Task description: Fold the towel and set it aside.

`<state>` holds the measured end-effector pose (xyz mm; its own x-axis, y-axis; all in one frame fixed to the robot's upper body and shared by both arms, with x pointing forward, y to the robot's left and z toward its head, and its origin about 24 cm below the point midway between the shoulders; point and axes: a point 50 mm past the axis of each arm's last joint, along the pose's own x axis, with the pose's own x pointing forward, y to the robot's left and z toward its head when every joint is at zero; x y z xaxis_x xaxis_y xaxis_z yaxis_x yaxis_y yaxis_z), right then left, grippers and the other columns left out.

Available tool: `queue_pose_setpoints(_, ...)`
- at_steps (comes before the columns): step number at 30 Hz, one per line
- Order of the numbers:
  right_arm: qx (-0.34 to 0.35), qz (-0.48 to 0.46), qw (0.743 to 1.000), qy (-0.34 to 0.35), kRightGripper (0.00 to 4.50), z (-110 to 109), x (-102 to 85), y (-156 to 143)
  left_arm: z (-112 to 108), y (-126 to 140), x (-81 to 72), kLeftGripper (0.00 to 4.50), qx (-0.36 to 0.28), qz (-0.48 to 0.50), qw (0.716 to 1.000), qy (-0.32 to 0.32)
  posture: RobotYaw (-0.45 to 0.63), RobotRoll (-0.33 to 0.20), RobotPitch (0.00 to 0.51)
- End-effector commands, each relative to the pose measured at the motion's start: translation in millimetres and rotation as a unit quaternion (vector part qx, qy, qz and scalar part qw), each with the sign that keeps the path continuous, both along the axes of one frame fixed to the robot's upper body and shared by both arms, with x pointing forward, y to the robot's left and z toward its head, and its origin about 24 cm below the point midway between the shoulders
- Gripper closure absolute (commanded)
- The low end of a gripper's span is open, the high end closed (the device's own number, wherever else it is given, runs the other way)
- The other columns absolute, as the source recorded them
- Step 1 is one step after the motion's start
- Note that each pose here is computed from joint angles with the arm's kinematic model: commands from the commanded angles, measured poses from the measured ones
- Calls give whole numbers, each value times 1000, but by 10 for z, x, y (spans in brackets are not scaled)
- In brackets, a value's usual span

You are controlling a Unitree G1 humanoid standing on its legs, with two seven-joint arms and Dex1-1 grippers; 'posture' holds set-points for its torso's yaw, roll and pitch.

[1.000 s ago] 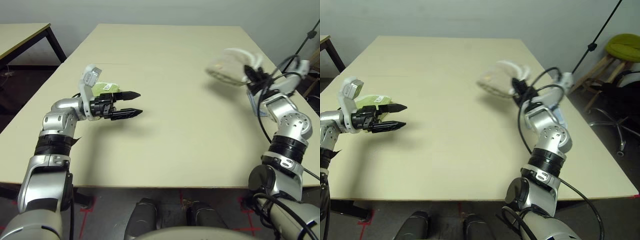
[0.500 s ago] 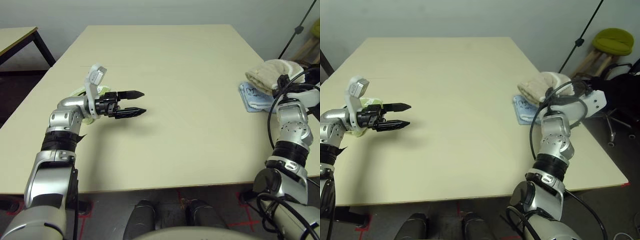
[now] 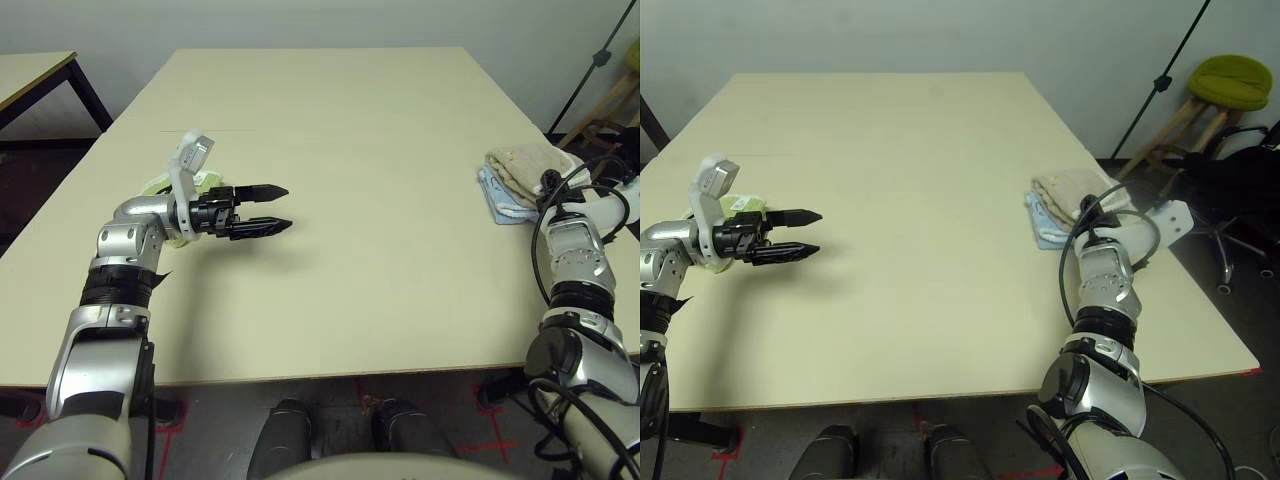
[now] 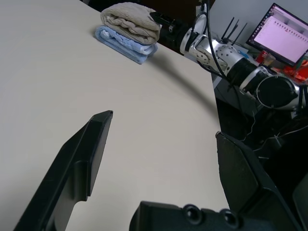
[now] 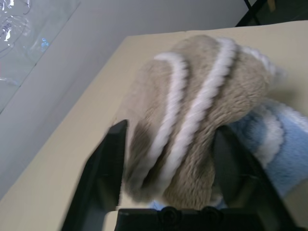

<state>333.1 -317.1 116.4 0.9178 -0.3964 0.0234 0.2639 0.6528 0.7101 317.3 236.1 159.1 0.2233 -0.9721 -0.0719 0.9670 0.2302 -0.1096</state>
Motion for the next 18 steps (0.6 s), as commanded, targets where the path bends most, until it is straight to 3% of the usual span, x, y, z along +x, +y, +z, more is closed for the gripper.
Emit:
queue_pose_setpoints(1, 4, 20, 1000, -2, 16, 49, -124, 100, -1, 19, -34, 0, -4, 7, 1000, 15, 7, 0, 71)
queue_pose_setpoints(7, -75, 136, 987, 46, 16, 148, -498, 304, -21, -28, -6, 0, -6, 35, 998, 42, -27, 0, 93)
queue_pose_setpoints(11, -155, 260, 950, 79, 16, 277, -705, 495, -24, -11, 35, 0, 0, 76, 996, 44, -53, 0, 106)
queue_pose_setpoints(15, -258, 291, 918, 78, 16, 453, -759, 528, 84, 72, 152, 0, -40, 164, 985, 15, -52, 0, 114)
queue_pose_setpoints(18, -279, 265, 922, 52, 16, 545, -693, 500, 102, 126, 195, 0, -40, 236, 971, -28, -46, 0, 118)
